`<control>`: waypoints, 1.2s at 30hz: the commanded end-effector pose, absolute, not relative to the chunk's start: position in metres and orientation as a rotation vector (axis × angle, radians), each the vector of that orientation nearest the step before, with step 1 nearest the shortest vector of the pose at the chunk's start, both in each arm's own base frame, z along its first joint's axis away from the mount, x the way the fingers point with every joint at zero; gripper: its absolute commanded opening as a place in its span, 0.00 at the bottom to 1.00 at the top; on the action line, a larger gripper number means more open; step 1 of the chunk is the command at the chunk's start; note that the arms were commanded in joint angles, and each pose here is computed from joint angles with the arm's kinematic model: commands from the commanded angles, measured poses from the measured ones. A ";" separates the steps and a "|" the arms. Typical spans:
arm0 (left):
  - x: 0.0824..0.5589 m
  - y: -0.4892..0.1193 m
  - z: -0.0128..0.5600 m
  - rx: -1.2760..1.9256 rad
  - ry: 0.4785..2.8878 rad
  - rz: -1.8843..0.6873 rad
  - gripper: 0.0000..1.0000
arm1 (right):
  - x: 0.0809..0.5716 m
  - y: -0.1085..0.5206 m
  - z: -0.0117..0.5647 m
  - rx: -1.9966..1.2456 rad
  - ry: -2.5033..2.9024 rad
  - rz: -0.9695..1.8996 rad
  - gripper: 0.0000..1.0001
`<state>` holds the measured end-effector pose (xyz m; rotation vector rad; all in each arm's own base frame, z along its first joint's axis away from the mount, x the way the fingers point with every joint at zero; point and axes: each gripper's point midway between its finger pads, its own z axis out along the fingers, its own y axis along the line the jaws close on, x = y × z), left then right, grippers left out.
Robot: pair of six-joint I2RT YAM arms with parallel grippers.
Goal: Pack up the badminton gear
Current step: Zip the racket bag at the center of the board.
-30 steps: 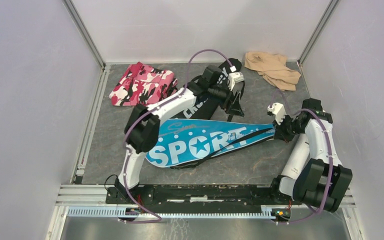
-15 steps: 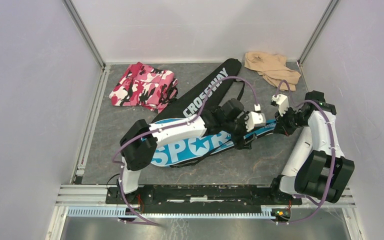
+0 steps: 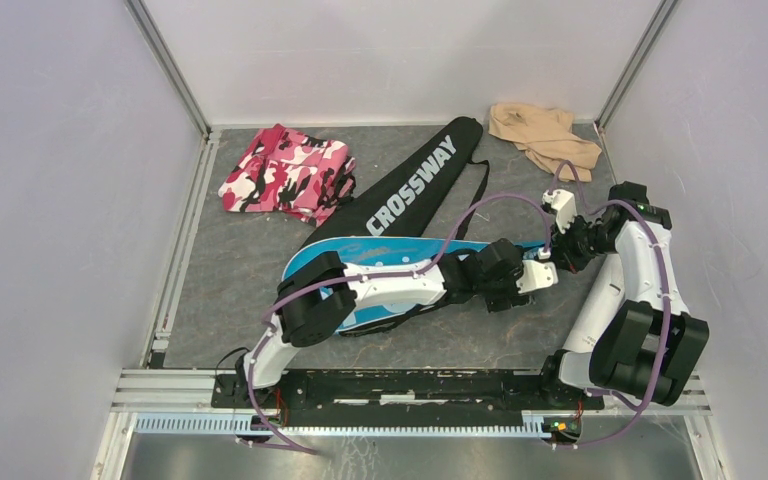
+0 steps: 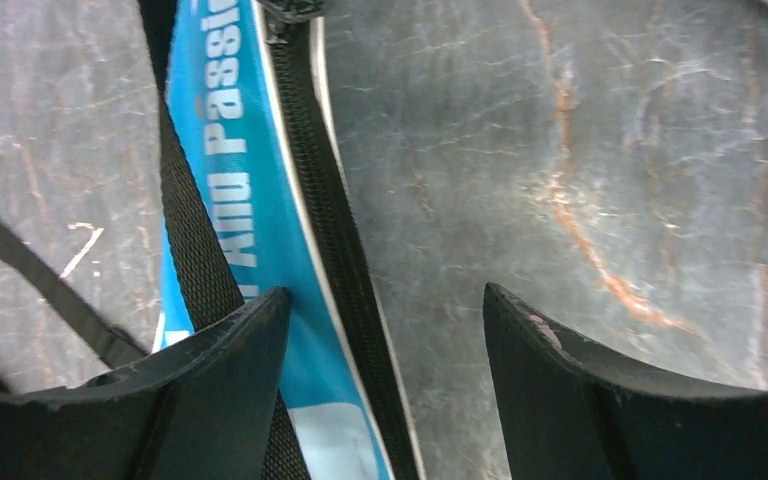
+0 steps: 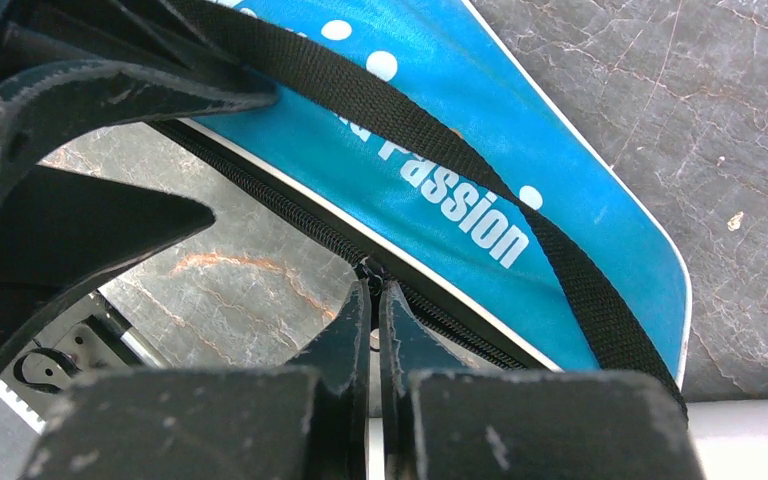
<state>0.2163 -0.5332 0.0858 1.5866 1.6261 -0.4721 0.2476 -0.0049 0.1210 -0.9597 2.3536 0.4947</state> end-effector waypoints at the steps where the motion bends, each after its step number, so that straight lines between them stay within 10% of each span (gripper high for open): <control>1: 0.255 -0.540 0.103 1.490 1.534 -0.285 0.74 | 0.245 0.003 0.126 -0.954 2.324 0.544 0.00; 16: 0.259 -0.492 0.116 1.633 1.494 -0.134 0.03 | 0.242 -0.018 0.123 -1.115 2.355 0.410 0.00; 36: 0.298 -0.396 0.168 1.774 1.592 -0.119 0.02 | 0.265 -0.062 0.137 -1.274 2.354 0.162 0.00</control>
